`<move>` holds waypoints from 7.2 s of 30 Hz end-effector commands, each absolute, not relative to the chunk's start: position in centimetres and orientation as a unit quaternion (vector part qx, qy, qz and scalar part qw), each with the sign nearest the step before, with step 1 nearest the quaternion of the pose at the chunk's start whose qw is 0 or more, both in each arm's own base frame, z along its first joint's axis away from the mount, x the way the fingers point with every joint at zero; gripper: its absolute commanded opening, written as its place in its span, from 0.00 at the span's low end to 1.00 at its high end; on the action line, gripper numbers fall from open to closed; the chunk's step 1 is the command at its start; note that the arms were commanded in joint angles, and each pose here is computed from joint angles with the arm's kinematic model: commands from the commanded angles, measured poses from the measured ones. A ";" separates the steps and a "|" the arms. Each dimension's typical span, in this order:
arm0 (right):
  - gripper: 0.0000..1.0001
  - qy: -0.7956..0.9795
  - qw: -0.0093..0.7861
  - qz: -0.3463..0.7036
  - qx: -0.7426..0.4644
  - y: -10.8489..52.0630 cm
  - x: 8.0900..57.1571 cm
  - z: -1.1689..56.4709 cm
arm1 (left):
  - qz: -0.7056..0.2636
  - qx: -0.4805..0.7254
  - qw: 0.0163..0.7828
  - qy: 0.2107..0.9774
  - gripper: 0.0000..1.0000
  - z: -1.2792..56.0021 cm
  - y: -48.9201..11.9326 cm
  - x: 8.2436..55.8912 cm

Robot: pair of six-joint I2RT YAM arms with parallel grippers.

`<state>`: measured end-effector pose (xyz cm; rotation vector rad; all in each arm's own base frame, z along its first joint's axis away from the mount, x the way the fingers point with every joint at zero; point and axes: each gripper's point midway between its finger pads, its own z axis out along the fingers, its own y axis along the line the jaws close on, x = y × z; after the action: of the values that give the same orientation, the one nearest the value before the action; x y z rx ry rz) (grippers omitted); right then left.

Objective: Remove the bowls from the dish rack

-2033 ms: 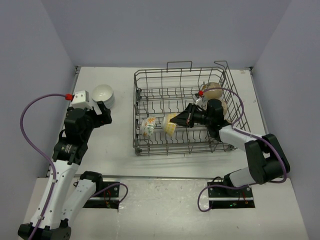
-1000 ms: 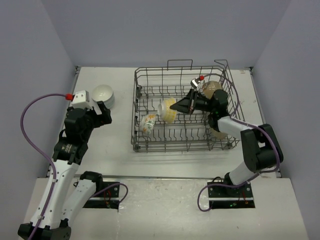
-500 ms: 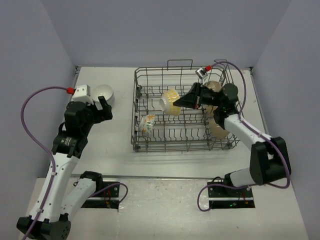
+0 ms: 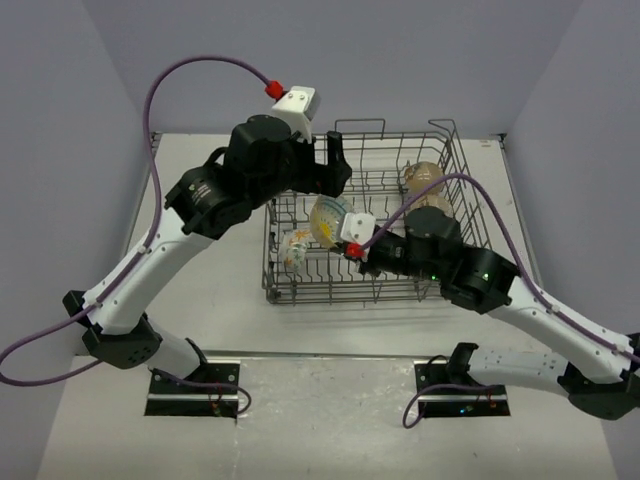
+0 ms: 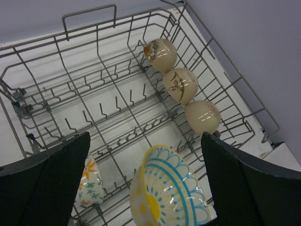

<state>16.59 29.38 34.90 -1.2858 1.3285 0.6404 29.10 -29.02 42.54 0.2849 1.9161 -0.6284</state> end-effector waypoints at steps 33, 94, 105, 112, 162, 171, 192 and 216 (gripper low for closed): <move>0.99 0.594 0.674 0.036 -0.438 27.1 22.9 37.4 | -0.035 -0.037 0.506 0.861 0.00 33.7 -17.8 29.2; 0.65 0.764 0.216 0.608 0.018 34.3 29.2 18.5 | -0.097 -0.320 0.580 0.743 1.00 27.1 1.0 25.4; 0.53 0.754 0.188 0.629 0.007 36.0 29.5 17.1 | -0.081 -0.202 0.667 0.712 1.00 35.9 0.8 22.9; 0.47 0.737 0.173 0.654 -0.010 37.1 28.9 17.3 | -0.054 -0.194 0.646 0.736 1.00 32.4 1.2 23.9; 0.00 0.582 0.179 0.789 -0.083 36.8 26.5 27.7 | -0.033 -0.180 0.621 0.762 1.00 27.5 1.2 25.8; 0.00 0.546 0.188 0.807 -0.123 35.9 25.7 31.1 | -0.033 -0.181 0.620 0.762 1.00 27.5 1.2 25.9; 0.00 0.669 0.485 0.304 -0.475 33.1 25.4 32.4 | -0.220 -0.028 0.602 0.767 1.00 42.3 -7.7 27.9; 0.00 0.602 0.575 0.023 -0.554 28.9 21.0 35.0 | -0.215 0.118 0.460 0.853 0.77 35.0 -26.0 27.7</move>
<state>20.45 29.05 29.59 -1.4395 1.5116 0.0709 27.27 -26.22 34.28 0.3078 2.1246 -0.5501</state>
